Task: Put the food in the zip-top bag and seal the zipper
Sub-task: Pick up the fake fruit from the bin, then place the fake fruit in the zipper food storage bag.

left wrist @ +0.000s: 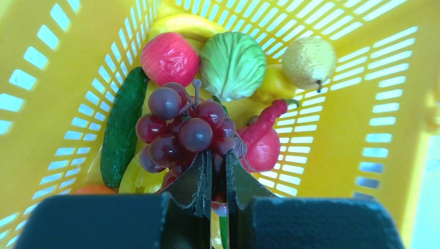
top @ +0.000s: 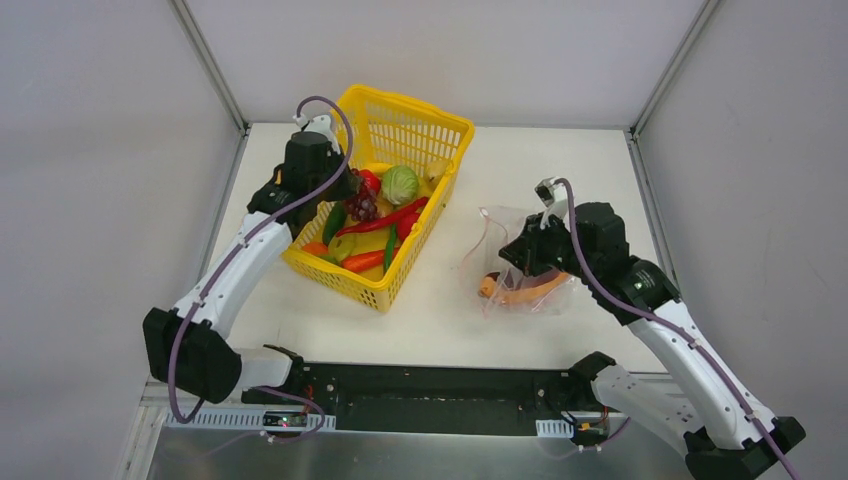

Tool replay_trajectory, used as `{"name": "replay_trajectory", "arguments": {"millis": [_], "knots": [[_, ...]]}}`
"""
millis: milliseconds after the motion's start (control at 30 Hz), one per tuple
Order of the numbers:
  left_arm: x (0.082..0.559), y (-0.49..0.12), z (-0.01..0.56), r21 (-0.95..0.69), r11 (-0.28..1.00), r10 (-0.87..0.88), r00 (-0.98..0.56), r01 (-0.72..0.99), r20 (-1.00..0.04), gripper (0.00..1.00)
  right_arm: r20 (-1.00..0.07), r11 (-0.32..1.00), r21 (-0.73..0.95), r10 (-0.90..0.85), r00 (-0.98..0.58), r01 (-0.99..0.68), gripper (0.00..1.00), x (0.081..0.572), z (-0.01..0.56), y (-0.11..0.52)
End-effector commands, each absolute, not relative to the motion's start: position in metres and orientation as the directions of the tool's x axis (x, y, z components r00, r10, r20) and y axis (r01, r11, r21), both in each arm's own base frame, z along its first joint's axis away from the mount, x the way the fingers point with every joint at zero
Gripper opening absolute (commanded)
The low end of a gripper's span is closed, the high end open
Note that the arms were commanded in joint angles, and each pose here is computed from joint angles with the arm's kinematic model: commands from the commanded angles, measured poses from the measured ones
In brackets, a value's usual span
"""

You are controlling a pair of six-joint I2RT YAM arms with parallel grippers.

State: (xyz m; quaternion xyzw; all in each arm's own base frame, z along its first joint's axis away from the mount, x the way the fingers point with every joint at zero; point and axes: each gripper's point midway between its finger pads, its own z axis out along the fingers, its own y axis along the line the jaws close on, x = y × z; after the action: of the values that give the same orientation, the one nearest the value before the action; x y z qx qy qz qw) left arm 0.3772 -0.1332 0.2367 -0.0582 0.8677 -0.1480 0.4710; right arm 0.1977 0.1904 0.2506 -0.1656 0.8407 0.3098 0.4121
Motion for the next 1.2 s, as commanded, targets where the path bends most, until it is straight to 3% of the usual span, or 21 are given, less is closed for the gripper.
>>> {"name": "replay_trajectory", "arguments": {"millis": [0,700,1167], "knots": [[0.358,-0.138,0.284,-0.343,0.929,-0.242,-0.470,0.140,-0.849,0.00,-0.833,0.745,0.401,0.056,-0.550,-0.533,0.00,0.204,0.274,0.192],[0.261,-0.190,0.432,-0.422,0.745,-0.314,-0.288,0.516,-0.905,0.00,-0.815,0.754,0.482,0.199,-0.544,-0.447,0.00,0.213,0.284,0.189],[0.223,-0.240,0.482,-0.488,0.544,-0.406,-0.295,0.683,-0.865,0.00,-0.769,0.693,0.592,0.334,-0.546,-0.410,0.00,0.220,0.299,0.199]]}}
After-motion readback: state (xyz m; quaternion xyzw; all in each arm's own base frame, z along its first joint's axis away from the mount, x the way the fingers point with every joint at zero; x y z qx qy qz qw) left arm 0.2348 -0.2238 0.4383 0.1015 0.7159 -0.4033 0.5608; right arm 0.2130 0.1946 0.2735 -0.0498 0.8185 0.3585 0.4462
